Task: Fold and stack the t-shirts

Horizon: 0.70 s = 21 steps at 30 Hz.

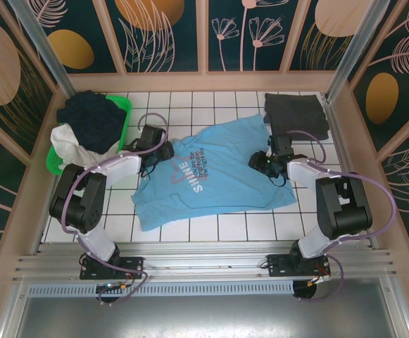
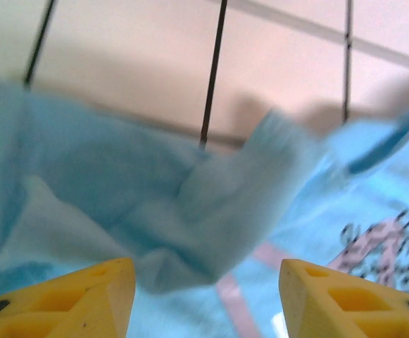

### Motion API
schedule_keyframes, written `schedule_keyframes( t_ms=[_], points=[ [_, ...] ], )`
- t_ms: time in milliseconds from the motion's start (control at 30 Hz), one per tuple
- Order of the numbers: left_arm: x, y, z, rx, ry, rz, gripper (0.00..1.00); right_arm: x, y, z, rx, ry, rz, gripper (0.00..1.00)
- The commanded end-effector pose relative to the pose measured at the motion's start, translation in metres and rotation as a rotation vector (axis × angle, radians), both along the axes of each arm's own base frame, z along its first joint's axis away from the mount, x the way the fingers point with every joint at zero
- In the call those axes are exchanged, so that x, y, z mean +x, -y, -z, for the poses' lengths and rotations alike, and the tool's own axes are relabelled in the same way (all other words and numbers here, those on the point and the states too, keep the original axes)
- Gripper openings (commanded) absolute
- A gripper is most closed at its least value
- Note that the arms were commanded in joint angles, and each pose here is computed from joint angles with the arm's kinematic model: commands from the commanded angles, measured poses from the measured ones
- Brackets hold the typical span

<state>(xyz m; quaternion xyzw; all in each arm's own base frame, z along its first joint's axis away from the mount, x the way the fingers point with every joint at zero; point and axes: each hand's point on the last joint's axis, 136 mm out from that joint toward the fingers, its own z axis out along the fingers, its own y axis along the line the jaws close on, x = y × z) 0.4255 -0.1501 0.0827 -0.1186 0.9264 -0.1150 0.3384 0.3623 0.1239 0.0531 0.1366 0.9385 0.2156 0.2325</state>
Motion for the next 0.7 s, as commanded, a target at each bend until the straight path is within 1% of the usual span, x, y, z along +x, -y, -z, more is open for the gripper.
schedule_keyframes(
  t_ms=[0, 133, 233, 300, 367, 500, 567, 667],
  points=[
    [0.021, -0.012, -0.012, 0.105, 0.023, -0.034, 0.57, 0.009, -0.009, -0.004, 0.014, 0.024, -0.036, 0.44],
    [0.041, -0.005, -0.007, 0.132, 0.013, -0.018, 0.58, 0.011, -0.01, 0.0, 0.015, 0.02, -0.045, 0.44],
    [0.049, 0.007, 0.011, 0.12, -0.037, 0.026, 0.57, 0.012, -0.011, 0.003, 0.012, 0.015, -0.048, 0.44],
    [0.048, 0.02, 0.024, 0.076, -0.074, 0.068, 0.55, 0.013, -0.012, 0.003, 0.016, 0.019, -0.054, 0.44],
    [0.044, 0.031, 0.03, 0.027, -0.084, 0.102, 0.51, 0.013, -0.012, 0.004, 0.017, 0.018, -0.058, 0.44],
    [0.03, 0.043, 0.037, 0.017, -0.101, 0.137, 0.52, 0.014, -0.013, 0.007, 0.019, 0.013, -0.066, 0.44],
    [0.026, 0.044, 0.042, 0.01, -0.118, 0.149, 0.48, 0.014, -0.015, 0.008, 0.022, 0.011, -0.07, 0.44],
    [0.025, 0.046, 0.044, 0.008, -0.125, 0.165, 0.35, 0.014, -0.016, 0.009, 0.028, 0.01, -0.073, 0.44]
  ],
)
